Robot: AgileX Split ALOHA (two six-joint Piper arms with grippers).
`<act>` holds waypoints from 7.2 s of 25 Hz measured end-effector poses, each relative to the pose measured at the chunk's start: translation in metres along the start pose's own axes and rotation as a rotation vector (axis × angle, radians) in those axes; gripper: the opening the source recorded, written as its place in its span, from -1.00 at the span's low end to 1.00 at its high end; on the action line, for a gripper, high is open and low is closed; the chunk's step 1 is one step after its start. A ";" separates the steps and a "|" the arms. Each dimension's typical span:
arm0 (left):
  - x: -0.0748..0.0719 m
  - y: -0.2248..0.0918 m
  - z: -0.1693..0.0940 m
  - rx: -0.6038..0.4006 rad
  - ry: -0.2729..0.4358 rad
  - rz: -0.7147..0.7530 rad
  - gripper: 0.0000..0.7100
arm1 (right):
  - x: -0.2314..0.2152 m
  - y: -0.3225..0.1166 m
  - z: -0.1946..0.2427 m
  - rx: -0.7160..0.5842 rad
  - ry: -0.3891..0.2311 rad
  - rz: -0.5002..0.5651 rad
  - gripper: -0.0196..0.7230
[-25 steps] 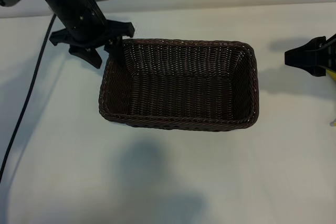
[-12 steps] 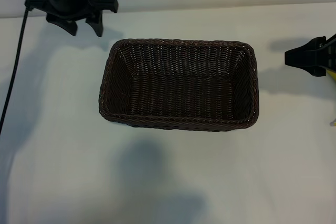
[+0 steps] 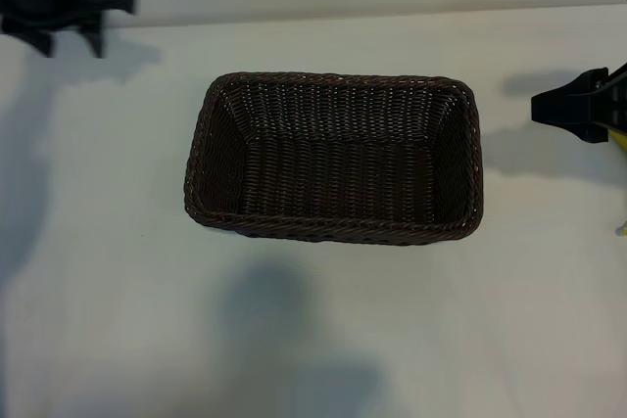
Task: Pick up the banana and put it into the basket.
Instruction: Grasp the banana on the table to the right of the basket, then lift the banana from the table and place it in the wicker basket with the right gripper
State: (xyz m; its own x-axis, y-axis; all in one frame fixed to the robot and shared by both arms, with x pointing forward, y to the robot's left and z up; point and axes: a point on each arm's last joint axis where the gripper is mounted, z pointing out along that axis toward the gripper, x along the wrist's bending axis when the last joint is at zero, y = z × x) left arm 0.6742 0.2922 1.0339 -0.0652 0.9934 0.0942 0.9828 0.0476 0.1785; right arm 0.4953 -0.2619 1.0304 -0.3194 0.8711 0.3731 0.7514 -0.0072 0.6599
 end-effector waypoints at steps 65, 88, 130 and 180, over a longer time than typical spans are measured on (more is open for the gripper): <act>0.040 -0.403 -0.079 -0.580 -0.064 -0.057 0.50 | 0.000 0.000 0.000 -0.001 -0.001 0.003 0.63; 0.041 -0.437 -0.085 -0.812 -0.082 -0.038 0.49 | -0.021 0.032 0.013 0.100 -0.130 0.041 0.63; 0.041 -0.437 -0.085 -0.812 -0.082 -0.040 0.49 | -0.169 -0.007 0.079 0.533 -0.429 0.265 0.63; 0.041 -0.436 -0.085 -0.811 -0.081 -0.036 0.49 | 0.062 0.101 0.110 0.562 -0.126 -0.312 0.21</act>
State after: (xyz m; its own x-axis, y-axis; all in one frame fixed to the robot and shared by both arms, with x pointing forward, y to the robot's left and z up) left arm 0.2280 0.3032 1.0427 -0.0516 0.9986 0.0091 0.5478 0.0206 0.8363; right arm 0.6153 -0.1540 1.0485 -0.5264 0.8421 0.1172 0.8328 0.4829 0.2708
